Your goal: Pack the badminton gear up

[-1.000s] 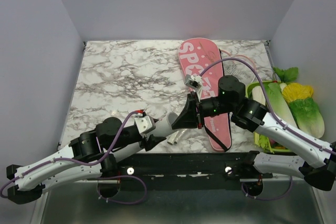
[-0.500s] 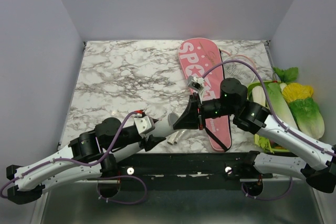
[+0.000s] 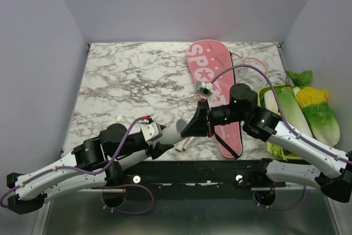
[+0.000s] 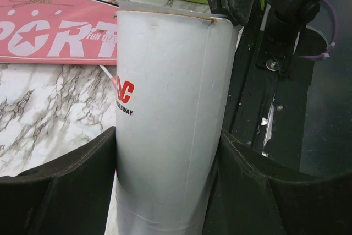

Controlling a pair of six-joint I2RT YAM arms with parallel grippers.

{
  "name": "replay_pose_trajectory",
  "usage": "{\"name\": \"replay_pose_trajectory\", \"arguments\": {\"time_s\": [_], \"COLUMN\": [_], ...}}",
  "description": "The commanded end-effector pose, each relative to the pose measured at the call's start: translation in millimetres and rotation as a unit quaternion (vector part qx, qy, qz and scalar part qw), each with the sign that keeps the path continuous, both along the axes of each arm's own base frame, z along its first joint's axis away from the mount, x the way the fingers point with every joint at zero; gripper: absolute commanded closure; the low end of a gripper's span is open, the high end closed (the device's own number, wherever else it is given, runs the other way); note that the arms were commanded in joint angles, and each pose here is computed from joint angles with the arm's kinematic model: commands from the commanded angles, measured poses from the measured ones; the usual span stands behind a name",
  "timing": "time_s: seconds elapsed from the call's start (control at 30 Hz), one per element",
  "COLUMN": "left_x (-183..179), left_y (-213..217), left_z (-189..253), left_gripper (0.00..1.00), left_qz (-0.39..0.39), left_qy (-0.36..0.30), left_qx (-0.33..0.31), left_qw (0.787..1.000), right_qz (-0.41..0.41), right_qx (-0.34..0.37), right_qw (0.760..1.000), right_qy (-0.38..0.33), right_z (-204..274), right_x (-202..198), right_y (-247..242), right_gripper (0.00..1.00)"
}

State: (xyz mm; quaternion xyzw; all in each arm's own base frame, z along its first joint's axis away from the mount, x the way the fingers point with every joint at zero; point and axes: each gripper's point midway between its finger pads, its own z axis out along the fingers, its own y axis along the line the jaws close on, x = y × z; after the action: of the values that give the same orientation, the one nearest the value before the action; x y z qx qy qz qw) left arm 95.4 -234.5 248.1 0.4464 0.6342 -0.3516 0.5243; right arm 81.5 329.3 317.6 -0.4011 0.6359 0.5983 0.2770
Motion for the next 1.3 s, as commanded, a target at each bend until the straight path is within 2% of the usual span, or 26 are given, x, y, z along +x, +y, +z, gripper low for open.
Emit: {"name": "replay_pose_trajectory", "arguments": {"time_s": [0.0,0.23,0.47,0.53,0.67,0.9,1.27], "left_x": [-5,-4,-4,-5,-6,-10,-18], "left_y": [-4,-4,-4,-4,-4,-4,0], "left_z": [9,9,9,9,10,14,30], "left_gripper": [1.00,1.00,1.00,1.00,1.00,1.00,1.00], "left_qz": [0.001,0.003,0.002,0.001,-0.002,-0.015,-0.033], "left_qy": [0.033,0.032,0.032,0.032,0.032,0.029,0.010], "left_qx": [-0.035,-0.034,-0.034,-0.035,-0.035,-0.046,-0.084], "left_qw": [0.999,0.999,0.999,0.999,0.999,0.998,0.996], "right_qz": [0.025,0.049,0.056,0.050,0.024,-0.061,-0.091], "right_qx": [-0.010,0.006,0.015,0.018,0.024,0.027,0.025], "right_qw": [0.999,0.998,0.997,0.997,0.998,0.996,0.994], "right_qy": [0.019,0.034,0.050,0.051,0.048,0.051,0.058], "right_z": [-13,-13,-16,-15,-12,-14,-34], "right_x": [-10,-18,-19,-18,-10,18,30], "right_y": [2,4,8,9,10,17,10], "right_gripper": [0.99,0.99,0.65,0.61,0.57,0.56,0.55]}}
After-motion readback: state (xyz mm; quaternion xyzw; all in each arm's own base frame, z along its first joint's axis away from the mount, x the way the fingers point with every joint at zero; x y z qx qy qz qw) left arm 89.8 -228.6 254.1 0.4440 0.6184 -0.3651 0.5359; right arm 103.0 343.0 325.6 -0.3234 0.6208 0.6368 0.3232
